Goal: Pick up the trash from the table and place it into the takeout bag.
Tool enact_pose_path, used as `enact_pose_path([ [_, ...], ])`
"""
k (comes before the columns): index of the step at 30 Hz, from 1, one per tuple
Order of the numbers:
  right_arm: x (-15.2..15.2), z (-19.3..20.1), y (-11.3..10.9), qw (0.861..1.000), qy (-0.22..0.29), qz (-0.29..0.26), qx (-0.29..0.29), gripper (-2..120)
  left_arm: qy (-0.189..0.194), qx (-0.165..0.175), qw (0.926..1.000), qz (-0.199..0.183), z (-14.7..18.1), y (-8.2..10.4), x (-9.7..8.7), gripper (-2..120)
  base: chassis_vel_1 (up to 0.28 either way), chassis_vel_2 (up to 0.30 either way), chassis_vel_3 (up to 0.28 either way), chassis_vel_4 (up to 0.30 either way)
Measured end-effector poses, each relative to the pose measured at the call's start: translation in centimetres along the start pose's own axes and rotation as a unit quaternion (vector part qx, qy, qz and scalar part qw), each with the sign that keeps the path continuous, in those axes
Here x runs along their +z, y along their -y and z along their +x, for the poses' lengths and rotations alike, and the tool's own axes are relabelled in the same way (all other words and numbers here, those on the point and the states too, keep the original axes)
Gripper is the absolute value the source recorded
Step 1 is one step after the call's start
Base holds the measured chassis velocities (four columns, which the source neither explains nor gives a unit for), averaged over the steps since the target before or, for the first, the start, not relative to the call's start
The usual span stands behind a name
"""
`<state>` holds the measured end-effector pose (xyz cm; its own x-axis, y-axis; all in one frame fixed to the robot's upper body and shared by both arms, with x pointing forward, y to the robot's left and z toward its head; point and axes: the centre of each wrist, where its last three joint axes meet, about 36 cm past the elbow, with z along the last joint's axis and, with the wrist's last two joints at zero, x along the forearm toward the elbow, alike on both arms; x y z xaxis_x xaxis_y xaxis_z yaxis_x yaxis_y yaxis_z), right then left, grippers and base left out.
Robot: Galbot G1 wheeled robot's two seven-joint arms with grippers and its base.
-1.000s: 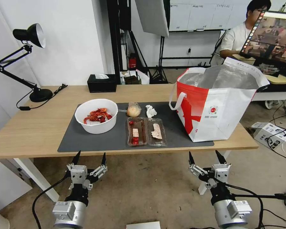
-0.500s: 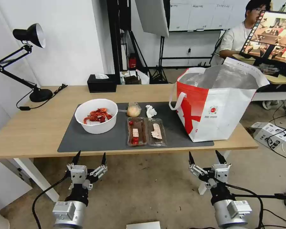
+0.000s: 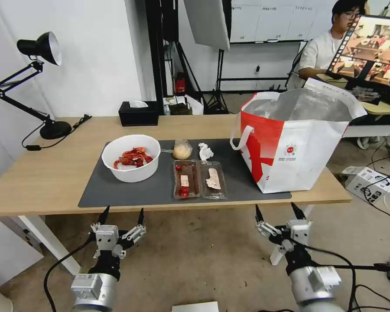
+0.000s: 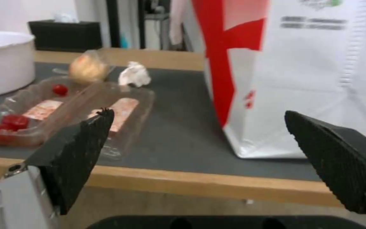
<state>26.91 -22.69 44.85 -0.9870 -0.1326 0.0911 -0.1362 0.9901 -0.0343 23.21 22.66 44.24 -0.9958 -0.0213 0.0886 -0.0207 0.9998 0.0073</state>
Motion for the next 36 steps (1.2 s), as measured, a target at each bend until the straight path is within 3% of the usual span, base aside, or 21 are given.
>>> enact_pose_path([
  [6, -1.4, -2.0, 0.8, 1.000, -0.007, 0.005, -0.028, 100, -0.049, -0.028, 0.9975, 0.043, -0.5, -0.5, -1.4, 100, 0.000, 0.000, 0.000, 0.000],
  [12, -3.7, -5.2, 1.9, 0.996, -0.037, 0.007, -0.077, 100, -0.113, -0.047, 0.9884, 0.090, -0.9, -1.0, -3.3, 100, 0.000, 0.000, 0.000, 0.000],
  [30, -3.0, -5.1, 1.6, 0.996, -0.029, -0.020, -0.086, 100, -0.082, -0.021, 0.9915, 0.099, -0.9, -1.0, -3.2, 100, 0.000, 0.000, 0.000, 0.000],
  [36, -2.6, -5.1, 0.8, 0.986, -0.036, -0.131, -0.099, 100, -0.056, 0.019, 0.9947, 0.084, -1.1, -1.2, -2.6, 100, 0.000, 0.000, 0.000, 0.000],
])
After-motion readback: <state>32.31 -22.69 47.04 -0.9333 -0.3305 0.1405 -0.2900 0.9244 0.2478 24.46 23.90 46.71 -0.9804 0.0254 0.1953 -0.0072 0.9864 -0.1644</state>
